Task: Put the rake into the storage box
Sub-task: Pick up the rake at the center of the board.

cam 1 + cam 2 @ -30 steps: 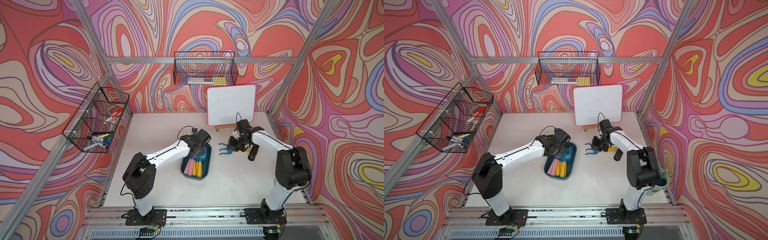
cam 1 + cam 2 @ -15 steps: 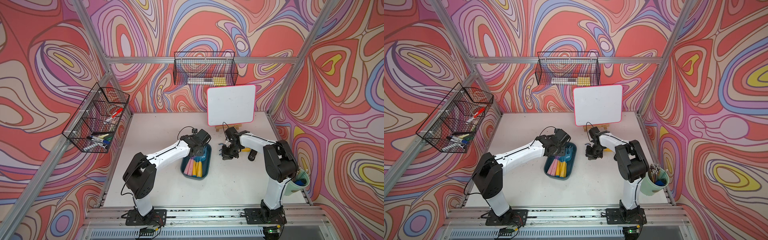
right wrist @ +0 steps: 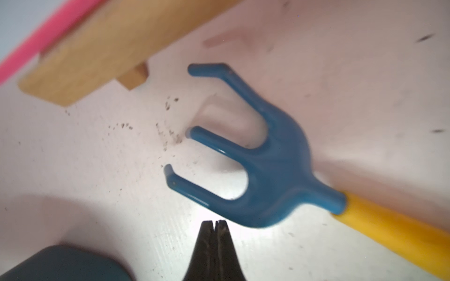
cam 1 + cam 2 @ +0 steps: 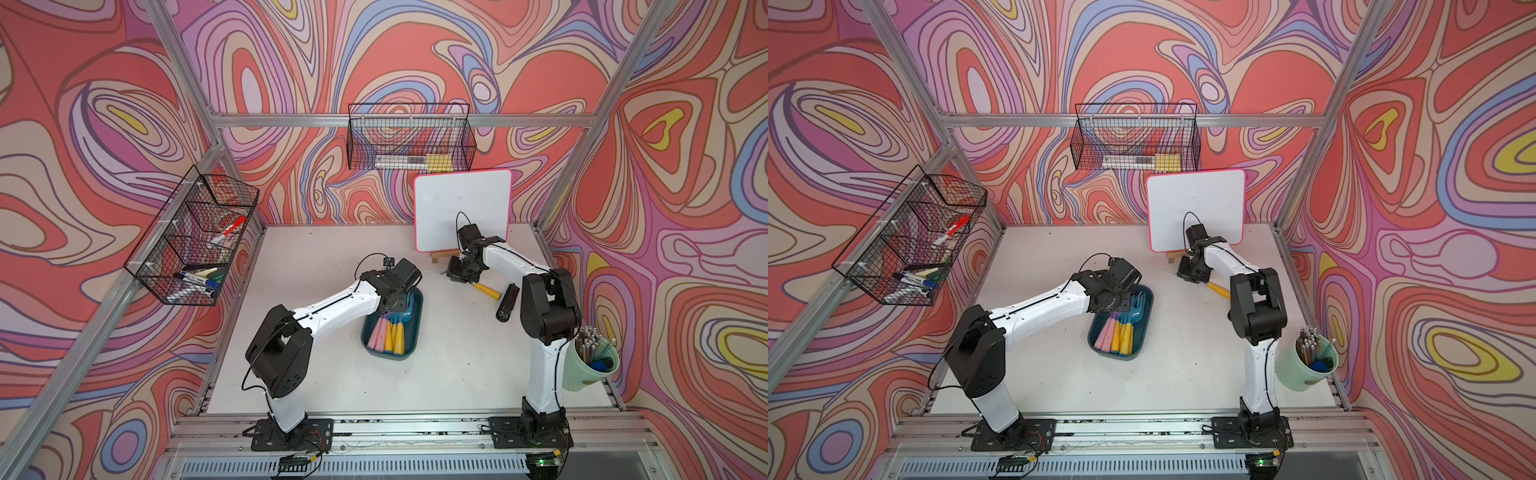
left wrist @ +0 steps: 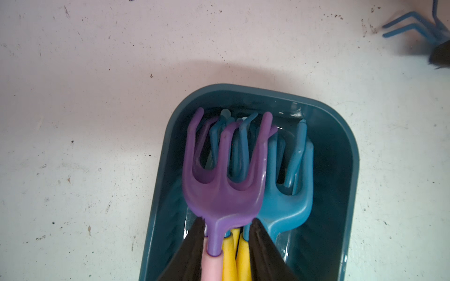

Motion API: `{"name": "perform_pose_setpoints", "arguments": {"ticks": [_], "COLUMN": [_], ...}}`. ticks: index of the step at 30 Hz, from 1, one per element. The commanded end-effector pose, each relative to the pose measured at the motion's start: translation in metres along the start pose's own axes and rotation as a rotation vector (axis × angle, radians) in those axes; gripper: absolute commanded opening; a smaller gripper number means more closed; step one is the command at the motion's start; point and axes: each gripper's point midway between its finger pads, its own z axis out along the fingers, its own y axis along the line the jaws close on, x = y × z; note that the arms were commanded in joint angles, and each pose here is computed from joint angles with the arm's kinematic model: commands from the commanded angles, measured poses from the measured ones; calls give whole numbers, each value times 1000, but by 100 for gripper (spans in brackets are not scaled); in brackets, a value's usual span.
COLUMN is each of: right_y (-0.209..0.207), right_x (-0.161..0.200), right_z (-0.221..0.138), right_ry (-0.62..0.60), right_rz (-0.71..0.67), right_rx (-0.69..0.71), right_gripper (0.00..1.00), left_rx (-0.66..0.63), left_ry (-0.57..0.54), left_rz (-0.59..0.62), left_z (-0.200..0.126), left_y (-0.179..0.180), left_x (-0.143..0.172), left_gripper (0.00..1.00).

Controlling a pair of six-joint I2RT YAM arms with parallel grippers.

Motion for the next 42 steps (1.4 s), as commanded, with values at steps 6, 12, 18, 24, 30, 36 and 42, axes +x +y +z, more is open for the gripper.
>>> {"name": "perform_pose_setpoints", "arguments": {"ticks": [6,12,18,24,30,36,42], "right_y": [-100,-124,-129,-121,-103,-78,-42], "right_x": [-20,-19,-7,25,52,77,113], "right_z": [-26,-19,-2,10,-2,-26,-34], "right_ry": [-123,-129,-78,1,72,80,127], "right_rz": [252,304,299,340,351,305,218], "right_rx": [138,174,177,101,8,-72,-172], "right_gripper": [0,0,0,0,0,0,0], "left_rx": [27,34,45,51,106,146,209], "left_ry": [-13,-16,-25,-29,-39,-25,2], "left_rz": [-19,-13,6,6,18,25,70], "left_z": [-5,-5,-9,-7,-10,-8,-3], "left_y": [-5,-9,-13,-15,-28,-40,-64], "left_x": [-5,-9,-14,-15,-22,-23,-20], "left_gripper": [36,36,37,42,50,52,52]}}
